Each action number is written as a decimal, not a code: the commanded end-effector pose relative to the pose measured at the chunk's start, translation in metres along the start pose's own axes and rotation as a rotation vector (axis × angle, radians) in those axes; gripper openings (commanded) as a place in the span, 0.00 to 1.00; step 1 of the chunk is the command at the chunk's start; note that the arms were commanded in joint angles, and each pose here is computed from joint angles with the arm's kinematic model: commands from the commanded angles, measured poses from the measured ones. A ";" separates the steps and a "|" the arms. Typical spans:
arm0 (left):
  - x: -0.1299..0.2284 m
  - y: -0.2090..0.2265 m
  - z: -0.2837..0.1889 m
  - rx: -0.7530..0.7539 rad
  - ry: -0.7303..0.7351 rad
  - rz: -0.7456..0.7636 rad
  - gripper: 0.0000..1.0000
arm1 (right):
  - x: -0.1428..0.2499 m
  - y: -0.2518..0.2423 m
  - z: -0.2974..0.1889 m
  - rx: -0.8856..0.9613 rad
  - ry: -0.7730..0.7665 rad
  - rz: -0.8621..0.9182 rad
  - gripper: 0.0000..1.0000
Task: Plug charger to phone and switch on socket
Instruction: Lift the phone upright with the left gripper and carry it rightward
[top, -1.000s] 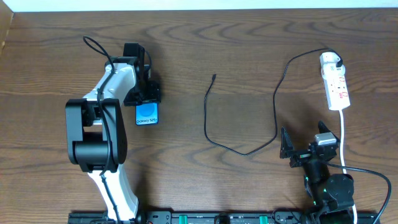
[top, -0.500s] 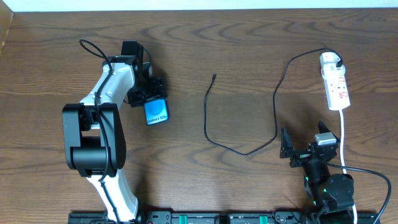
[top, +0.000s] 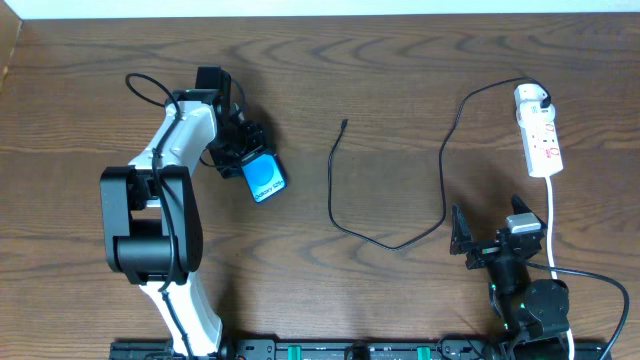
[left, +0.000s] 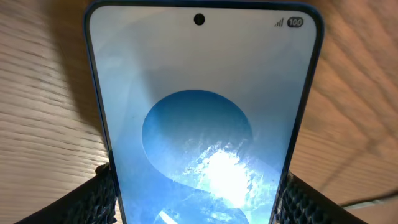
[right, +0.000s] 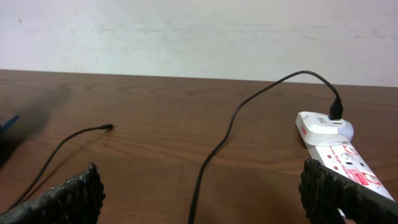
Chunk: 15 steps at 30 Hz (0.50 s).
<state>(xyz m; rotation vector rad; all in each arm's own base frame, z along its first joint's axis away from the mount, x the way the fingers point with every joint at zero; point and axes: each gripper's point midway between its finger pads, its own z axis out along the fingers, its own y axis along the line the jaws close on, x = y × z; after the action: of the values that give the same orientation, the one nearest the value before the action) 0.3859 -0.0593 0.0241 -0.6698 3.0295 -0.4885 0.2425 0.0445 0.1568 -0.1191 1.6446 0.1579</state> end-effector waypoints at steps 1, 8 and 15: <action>0.003 -0.026 -0.016 0.128 0.015 -0.031 0.63 | 0.000 0.003 0.000 -0.013 0.000 -0.009 0.99; 0.017 -0.053 -0.023 0.284 0.102 -0.041 0.63 | 0.000 0.003 0.000 -0.013 0.000 -0.009 0.99; 0.025 -0.068 -0.029 0.371 0.178 -0.156 0.63 | 0.000 0.003 0.000 -0.013 0.000 -0.009 0.99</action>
<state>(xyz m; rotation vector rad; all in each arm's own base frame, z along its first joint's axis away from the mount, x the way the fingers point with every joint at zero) 0.3837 -0.1057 0.0467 -0.8054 2.9913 -0.9594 0.2425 0.0445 0.1568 -0.1191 1.6446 0.1579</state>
